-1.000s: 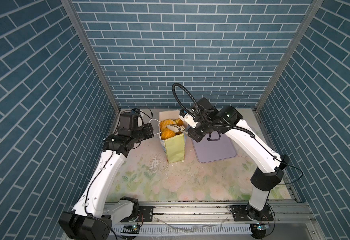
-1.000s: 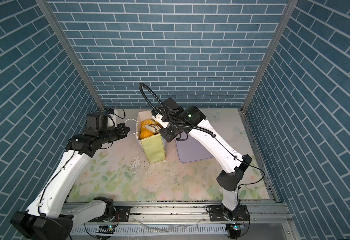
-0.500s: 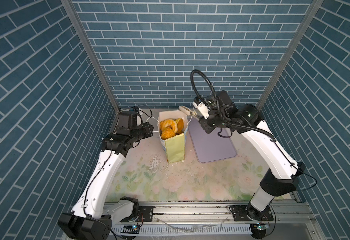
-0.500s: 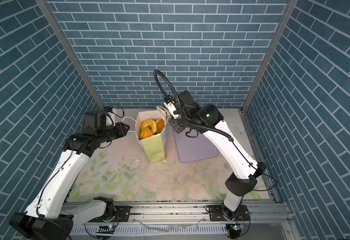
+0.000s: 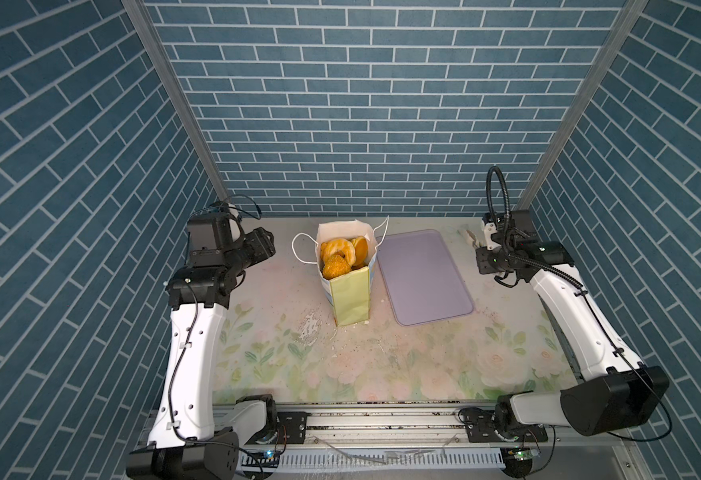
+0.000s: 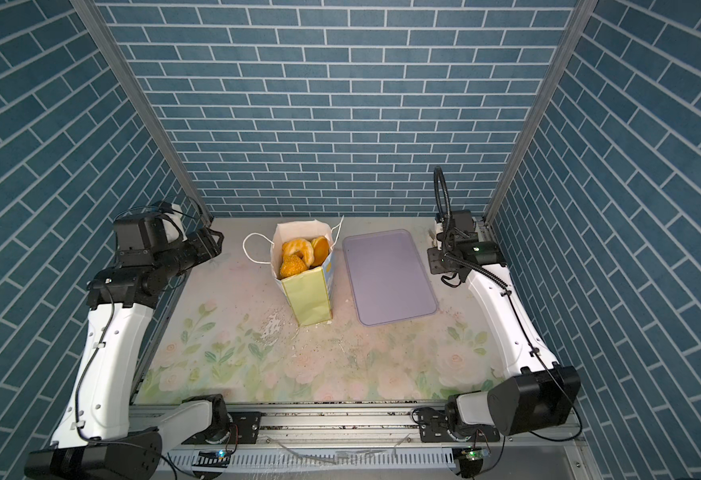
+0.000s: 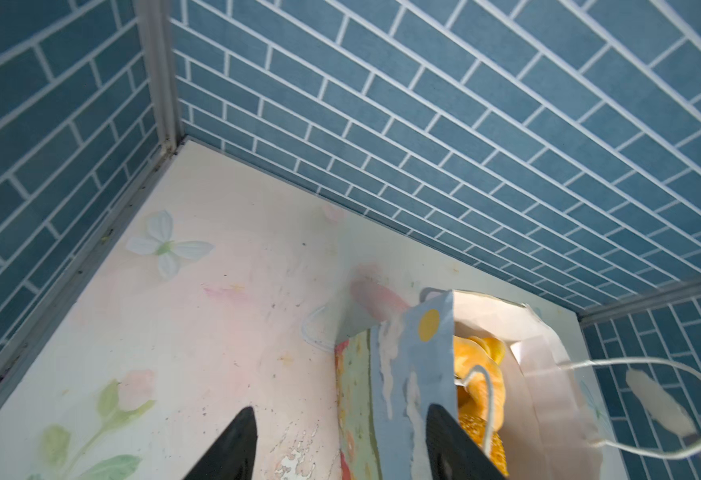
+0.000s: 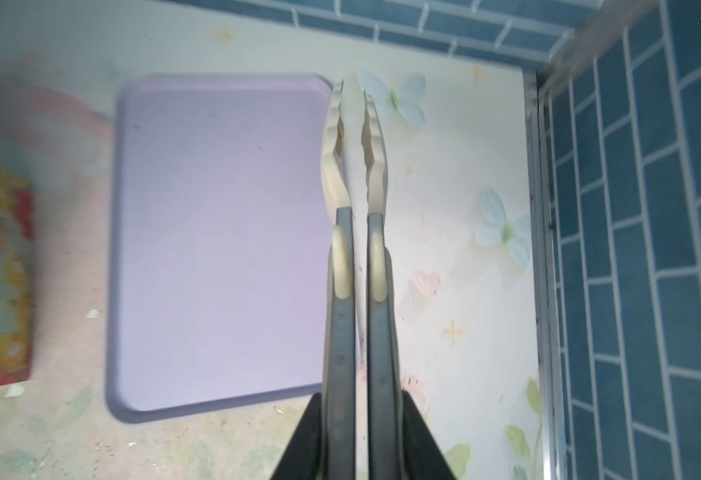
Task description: Place the fake bread into the paper bag
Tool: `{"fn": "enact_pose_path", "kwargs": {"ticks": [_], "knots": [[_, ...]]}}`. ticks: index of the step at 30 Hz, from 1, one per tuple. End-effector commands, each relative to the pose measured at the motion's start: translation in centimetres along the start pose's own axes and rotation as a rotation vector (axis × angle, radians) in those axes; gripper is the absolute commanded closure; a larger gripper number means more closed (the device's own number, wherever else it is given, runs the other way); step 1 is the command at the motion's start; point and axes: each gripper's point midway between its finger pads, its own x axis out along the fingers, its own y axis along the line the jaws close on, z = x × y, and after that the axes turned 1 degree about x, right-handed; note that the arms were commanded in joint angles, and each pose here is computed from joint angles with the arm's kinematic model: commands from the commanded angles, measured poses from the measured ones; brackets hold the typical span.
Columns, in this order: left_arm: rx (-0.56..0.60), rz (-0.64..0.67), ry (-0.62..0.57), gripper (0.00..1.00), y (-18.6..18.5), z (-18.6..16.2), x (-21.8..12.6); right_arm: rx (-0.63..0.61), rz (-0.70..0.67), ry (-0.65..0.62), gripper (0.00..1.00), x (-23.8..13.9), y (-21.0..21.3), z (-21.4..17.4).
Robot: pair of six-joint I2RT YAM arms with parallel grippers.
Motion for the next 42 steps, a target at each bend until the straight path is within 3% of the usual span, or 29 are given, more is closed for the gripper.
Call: {"fn": "enact_pose_path", "kwargs": {"ticks": [1,11,20,27,39,42], "knots": [[-0.030,0.058,0.036,0.33,3.1,-1.3,0.0,0.059,0.000,-0.051,0.72,2.7,-1.4,0.6],[-0.086,0.118,0.119,0.33,6.4,-4.8,3.0,0.130,-0.049,-0.005,0.72,10.4,-6.5,-2.4],[-0.115,0.111,0.156,0.33,6.9,-6.1,4.8,0.204,-0.030,0.123,0.71,15.6,-7.5,-6.0],[-0.110,0.105,0.156,0.33,6.9,-6.1,5.1,0.217,-0.034,0.160,0.67,16.4,-7.5,-8.0],[-0.094,0.073,0.152,0.34,6.5,-6.4,5.0,0.232,-0.025,0.240,0.50,17.3,-7.1,-10.0],[-0.072,0.082,0.131,0.33,6.9,-6.5,5.2,0.240,-0.068,0.210,0.43,16.9,-7.8,-9.8]]}}
